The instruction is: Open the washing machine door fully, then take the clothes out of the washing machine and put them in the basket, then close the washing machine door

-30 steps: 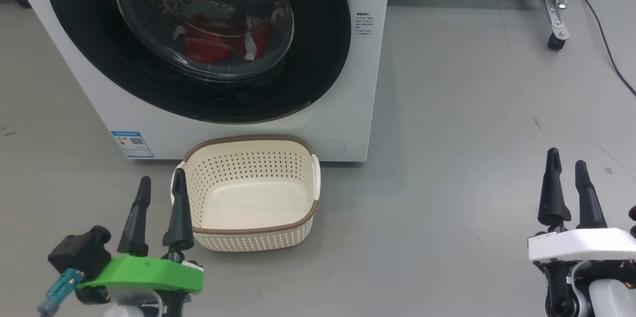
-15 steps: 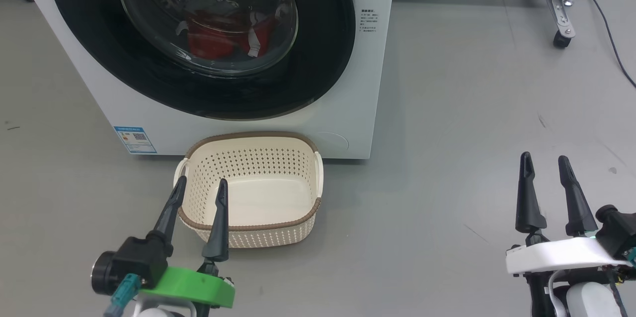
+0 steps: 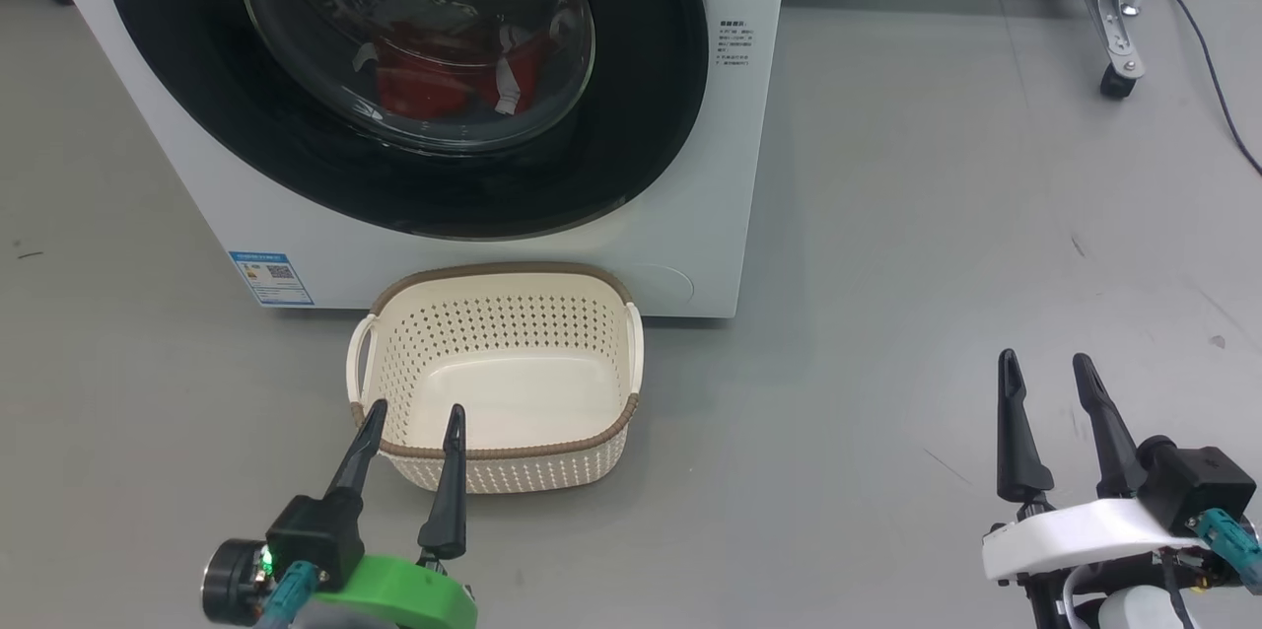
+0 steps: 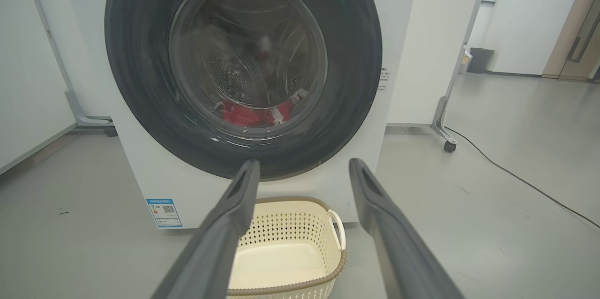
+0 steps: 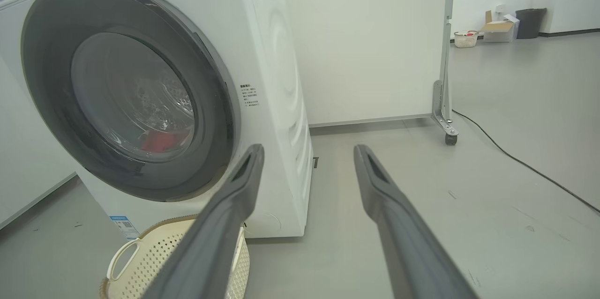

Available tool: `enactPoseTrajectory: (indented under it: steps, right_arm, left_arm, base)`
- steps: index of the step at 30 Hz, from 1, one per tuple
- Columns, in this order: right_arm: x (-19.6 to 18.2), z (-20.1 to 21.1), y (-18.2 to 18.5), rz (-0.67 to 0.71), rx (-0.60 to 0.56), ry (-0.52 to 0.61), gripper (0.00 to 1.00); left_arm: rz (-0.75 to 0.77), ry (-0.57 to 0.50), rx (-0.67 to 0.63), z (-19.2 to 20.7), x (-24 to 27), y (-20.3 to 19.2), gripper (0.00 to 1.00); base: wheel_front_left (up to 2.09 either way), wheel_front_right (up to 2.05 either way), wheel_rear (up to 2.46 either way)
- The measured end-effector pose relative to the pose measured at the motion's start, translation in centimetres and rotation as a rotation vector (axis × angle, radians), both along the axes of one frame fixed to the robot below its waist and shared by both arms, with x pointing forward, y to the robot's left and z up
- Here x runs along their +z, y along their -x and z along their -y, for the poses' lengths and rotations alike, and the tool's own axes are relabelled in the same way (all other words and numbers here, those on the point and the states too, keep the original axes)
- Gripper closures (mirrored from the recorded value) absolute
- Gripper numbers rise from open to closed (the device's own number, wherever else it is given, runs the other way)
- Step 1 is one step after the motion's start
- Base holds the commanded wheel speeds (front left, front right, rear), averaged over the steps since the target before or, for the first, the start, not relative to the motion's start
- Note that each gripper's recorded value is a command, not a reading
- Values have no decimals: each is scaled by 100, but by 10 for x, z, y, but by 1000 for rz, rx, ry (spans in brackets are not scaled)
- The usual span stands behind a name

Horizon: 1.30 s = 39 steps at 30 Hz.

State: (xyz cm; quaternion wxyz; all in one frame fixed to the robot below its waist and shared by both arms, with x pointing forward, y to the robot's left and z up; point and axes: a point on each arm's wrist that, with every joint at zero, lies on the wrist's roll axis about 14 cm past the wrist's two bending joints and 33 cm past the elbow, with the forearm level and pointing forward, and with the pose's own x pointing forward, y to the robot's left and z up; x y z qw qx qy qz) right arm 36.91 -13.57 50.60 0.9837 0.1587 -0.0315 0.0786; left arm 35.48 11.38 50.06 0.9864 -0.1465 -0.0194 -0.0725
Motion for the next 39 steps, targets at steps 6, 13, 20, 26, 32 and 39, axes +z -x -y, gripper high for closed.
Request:
enactPoseTrajectory:
  steps: [6,13,20,26,32,39]
  right_arm:
    - [-11,1,2,-36,-8,7,0]
    - [-17,2,3,-54,-16,11,0]
    - [-19,2,3,-60,-16,12,0]
    - [-17,1,2,-54,-13,16,0]
    - [-13,0,0,-43,-12,16,0]
    - [-15,0,1,-50,-14,12,0]
  left_arm:
    - [-44,2,12,-1,-13,2,0]
    - [-69,6,28,-3,-20,2,0]
    - [-82,10,37,-4,-23,3,0]
    - [-89,6,33,-3,-25,4,0]
    - [-88,4,34,-2,-25,5,0]
    - [-88,2,31,-2,-25,6,0]
  base:
    - [0,0,0]
    - [0,0,0]
    - [0,0,0]
    - [0,0,0]
    - [0,0,0]
    - [0,0,0]
